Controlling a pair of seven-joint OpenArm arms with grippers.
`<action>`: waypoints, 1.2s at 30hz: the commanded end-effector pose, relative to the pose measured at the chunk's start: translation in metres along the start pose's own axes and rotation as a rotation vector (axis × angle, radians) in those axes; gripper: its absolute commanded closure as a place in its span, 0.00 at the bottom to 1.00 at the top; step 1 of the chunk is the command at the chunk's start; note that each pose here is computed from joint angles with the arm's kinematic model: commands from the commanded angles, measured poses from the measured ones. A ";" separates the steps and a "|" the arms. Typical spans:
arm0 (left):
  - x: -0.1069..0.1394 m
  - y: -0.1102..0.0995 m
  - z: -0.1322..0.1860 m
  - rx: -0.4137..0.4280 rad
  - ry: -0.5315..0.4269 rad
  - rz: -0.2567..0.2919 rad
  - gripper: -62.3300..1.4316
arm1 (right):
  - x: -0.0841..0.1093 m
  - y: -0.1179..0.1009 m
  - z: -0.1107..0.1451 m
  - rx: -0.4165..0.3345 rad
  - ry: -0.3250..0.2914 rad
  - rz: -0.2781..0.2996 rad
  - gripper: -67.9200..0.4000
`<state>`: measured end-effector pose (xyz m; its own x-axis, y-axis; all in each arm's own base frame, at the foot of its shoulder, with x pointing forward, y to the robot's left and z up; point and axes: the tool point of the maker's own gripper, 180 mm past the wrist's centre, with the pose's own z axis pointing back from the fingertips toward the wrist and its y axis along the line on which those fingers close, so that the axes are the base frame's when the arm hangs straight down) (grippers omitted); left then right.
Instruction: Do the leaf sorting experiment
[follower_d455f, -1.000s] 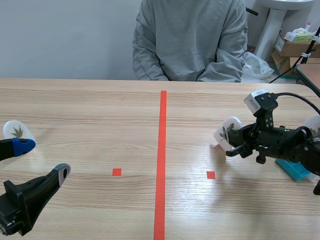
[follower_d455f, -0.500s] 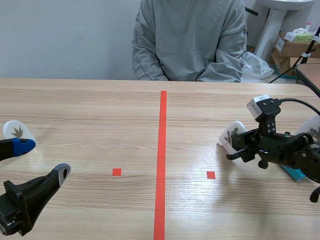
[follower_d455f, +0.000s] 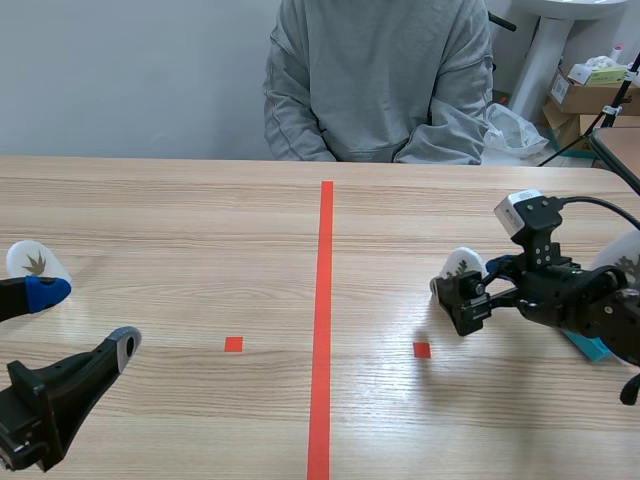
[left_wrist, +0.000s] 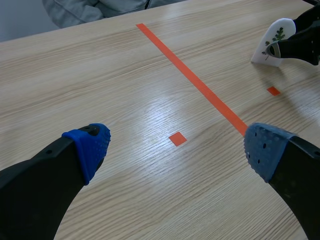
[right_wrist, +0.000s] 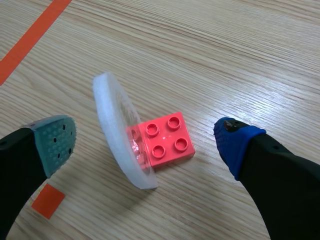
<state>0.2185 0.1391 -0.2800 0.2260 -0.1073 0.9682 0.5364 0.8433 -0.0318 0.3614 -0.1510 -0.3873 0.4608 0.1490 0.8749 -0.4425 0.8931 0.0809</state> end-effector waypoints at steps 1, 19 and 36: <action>0.010 0.001 -0.001 0.006 -0.036 0.000 0.08 | 0.015 -0.001 -0.001 0.003 -0.042 0.006 0.11; 0.009 0.001 -0.001 0.006 -0.036 0.000 0.08 | 0.078 0.017 0.021 0.064 -0.156 0.154 0.02; 0.010 0.001 -0.001 0.006 -0.036 0.000 0.08 | 0.088 0.042 0.089 0.170 -0.097 0.413 0.02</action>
<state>0.2185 0.1391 -0.2800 0.2260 -0.1073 0.9682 0.5364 0.8433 -0.0318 0.3135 -0.1346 -0.2713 0.1645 0.4320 0.8868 -0.7000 0.6845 -0.2036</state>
